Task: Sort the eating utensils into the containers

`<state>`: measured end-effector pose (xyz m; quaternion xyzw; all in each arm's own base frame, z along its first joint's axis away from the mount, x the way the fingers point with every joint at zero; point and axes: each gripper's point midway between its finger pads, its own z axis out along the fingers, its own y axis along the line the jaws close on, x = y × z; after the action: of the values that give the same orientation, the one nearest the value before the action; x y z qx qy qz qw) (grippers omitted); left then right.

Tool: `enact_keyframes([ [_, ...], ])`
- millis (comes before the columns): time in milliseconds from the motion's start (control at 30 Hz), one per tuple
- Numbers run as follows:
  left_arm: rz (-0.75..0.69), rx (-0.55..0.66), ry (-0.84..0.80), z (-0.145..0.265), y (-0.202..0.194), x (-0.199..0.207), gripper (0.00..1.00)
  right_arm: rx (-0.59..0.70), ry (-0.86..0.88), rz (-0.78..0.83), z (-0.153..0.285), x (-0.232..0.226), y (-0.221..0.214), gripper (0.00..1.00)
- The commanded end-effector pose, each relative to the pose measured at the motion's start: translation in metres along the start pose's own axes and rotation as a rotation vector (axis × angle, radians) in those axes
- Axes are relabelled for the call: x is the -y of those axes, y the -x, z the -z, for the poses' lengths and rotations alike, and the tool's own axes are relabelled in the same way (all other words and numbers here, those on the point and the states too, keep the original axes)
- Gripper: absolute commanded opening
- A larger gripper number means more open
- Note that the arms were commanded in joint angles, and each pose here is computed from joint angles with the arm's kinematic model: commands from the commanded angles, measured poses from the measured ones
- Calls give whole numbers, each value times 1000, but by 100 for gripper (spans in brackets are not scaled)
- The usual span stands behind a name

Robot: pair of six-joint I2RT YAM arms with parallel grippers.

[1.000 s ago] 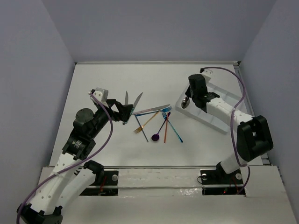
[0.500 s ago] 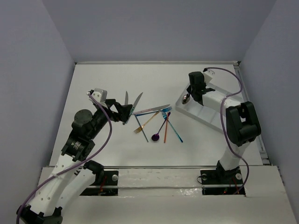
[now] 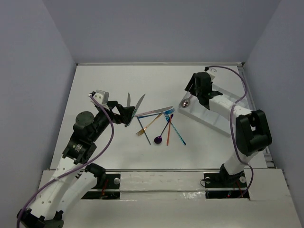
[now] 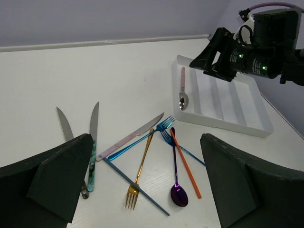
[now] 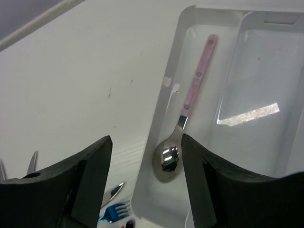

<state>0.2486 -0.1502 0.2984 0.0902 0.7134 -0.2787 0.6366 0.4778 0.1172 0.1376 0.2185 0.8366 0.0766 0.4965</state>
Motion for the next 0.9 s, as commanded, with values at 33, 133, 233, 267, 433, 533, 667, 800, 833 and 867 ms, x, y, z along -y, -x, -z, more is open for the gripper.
enact_keyframes([
  [33,-9,69,-28,2,24,8,99,-90,262,194,72,-65,-43,60],
  [133,-8,67,-37,1,24,10,99,-208,264,293,103,-57,-91,40],
  [233,-8,63,-39,0,23,10,99,-318,263,320,129,-48,-140,27],
  [267,-6,63,-38,0,23,10,99,-340,259,327,134,-45,-151,27],
  [433,-6,66,-43,1,24,11,99,-433,225,403,153,-37,-206,28],
  [533,-5,64,-44,1,23,11,99,-440,187,413,147,-32,-216,29],
  [667,-7,67,-45,2,23,11,99,-457,179,425,141,-32,-225,31],
  [800,-6,72,-47,3,24,12,99,-466,174,424,137,-33,-230,32],
  [833,-6,72,-47,3,25,12,99,-465,171,423,136,-33,-230,32],
  [867,-6,74,-46,3,25,12,99,-464,166,424,136,-33,-230,33],
])
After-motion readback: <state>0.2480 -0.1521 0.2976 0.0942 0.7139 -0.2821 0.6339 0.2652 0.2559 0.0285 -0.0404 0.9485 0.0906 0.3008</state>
